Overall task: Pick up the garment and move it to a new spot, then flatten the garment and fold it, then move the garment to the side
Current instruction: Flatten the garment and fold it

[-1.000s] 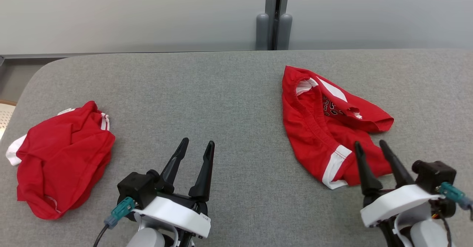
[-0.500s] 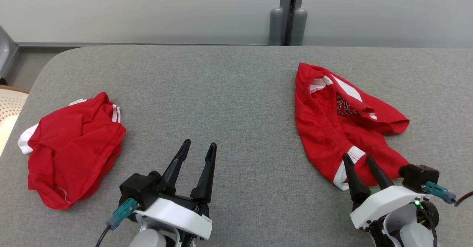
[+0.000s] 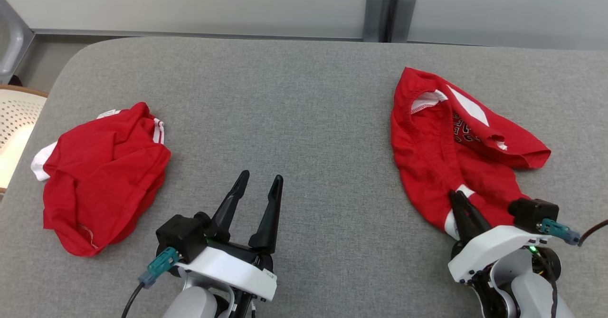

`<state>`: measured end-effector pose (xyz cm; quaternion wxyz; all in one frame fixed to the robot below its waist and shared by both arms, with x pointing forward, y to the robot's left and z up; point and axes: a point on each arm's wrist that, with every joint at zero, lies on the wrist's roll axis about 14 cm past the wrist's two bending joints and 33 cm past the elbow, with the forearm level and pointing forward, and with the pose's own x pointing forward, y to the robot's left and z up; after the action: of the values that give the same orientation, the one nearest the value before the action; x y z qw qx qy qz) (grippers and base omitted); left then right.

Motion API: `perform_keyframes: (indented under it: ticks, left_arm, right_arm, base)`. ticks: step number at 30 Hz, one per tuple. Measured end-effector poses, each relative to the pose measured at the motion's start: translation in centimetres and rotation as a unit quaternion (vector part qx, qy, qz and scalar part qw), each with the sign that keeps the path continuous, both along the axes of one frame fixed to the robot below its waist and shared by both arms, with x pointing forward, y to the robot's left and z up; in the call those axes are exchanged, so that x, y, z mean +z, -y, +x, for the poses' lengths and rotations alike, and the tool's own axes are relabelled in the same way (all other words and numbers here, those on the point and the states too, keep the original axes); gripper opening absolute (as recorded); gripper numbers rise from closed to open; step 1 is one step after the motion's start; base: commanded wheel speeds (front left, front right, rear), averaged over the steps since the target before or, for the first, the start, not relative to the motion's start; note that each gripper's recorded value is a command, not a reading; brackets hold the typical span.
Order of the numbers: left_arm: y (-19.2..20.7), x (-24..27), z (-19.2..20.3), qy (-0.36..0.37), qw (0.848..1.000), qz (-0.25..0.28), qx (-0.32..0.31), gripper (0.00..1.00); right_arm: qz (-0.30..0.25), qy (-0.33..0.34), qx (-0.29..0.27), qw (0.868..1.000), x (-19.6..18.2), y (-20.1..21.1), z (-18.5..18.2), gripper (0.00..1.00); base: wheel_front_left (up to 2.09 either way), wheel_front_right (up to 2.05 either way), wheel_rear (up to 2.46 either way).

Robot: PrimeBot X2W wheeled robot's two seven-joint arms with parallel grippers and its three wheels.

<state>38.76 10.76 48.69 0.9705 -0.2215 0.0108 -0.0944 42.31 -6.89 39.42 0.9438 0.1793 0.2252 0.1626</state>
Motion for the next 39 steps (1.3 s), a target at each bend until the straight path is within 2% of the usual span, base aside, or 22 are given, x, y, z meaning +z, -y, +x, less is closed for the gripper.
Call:
perform_keyframes:
  ticks: [9, 14, 17, 20, 25, 30, 34, 35, 36, 38, 39]
  left_arm:
    - [-0.4, 0.3, -0.1, 0.003, 1.0, 0.0, 0.007, 1.0]
    - [-0.7, 0.8, -0.4, 0.009, 1.0, -0.002, 0.011, 1.0]
    - [-0.9, 1.1, -0.6, 0.013, 1.0, -0.002, 0.015, 1.0]
    - [-1.3, 1.2, -0.8, 0.015, 1.0, -0.001, 0.021, 1.0]
    - [-2.0, 1.2, -1.4, 0.013, 0.999, -0.004, 0.033, 1.0]
    - [-2.8, 1.2, -1.9, 0.01, 0.999, -0.007, 0.048, 1.0]
    - [-3.8, 1.0, -2.3, 0.005, 0.998, -0.009, 0.066, 1.0]
    - [-4.0, 0.9, -2.5, 0.003, 0.998, -0.01, 0.069, 1.0]
    - [-4.3, 0.9, -2.6, 0.002, 0.997, -0.011, 0.073, 1.0]
    - [-4.6, 0.7, -2.7, -0.001, 0.997, -0.011, 0.08, 1.0]
    - [-4.8, 0.7, -2.8, -0.003, 0.996, -0.01, 0.084, 1.0]
  right_arm:
    - [0.001, 0.035, 0.018, 0.999, 1.3, -0.9, 0.7, 0.0]
    - [0.019, 0.089, 0.042, 0.995, 4.4, -3.0, 1.1, 0.0]
    - [0.028, 0.121, 0.071, 0.99, 6.3, -4.9, 1.1, 0.0]
    - [0.011, 0.155, 0.128, 0.979, 7.8, -7.5, 0.5, 0.0]
    - [-0.049, 0.199, 0.251, 0.946, 8.3, -12.3, -1.2, 0.0]
    - [-0.136, 0.229, 0.375, 0.888, 6.7, -16.1, -2.9, 0.0]
    - [-0.203, 0.226, 0.441, 0.844, 4.4, -17.4, -3.0, 0.0]
    - [-0.214, 0.223, 0.446, 0.84, 3.9, -17.4, -2.6, 0.48]
    - [-0.224, 0.219, 0.449, 0.836, 3.5, -17.3, -2.2, 1.0]
    - [-0.236, 0.211, 0.452, 0.834, 2.8, -17.3, -1.6, 1.0]
    - [-0.231, 0.206, 0.448, 0.839, 2.8, -17.4, -1.3, 1.0]
  base:
    - [0.0, 0.0, 0.0]
    - [0.0, 0.0, 0.0]
    - [0.0, 0.0, 0.0]
    - [0.0, 0.0, 0.0]
    - [0.0, 0.0, 0.0]
    - [0.0, 0.0, 0.0]
    - [0.0, 0.0, 0.0]
    - [0.0, 0.0, 0.0]
    - [0.0, 0.0, 0.0]
    - [0.0, 0.0, 0.0]
    - [0.0, 0.0, 0.0]
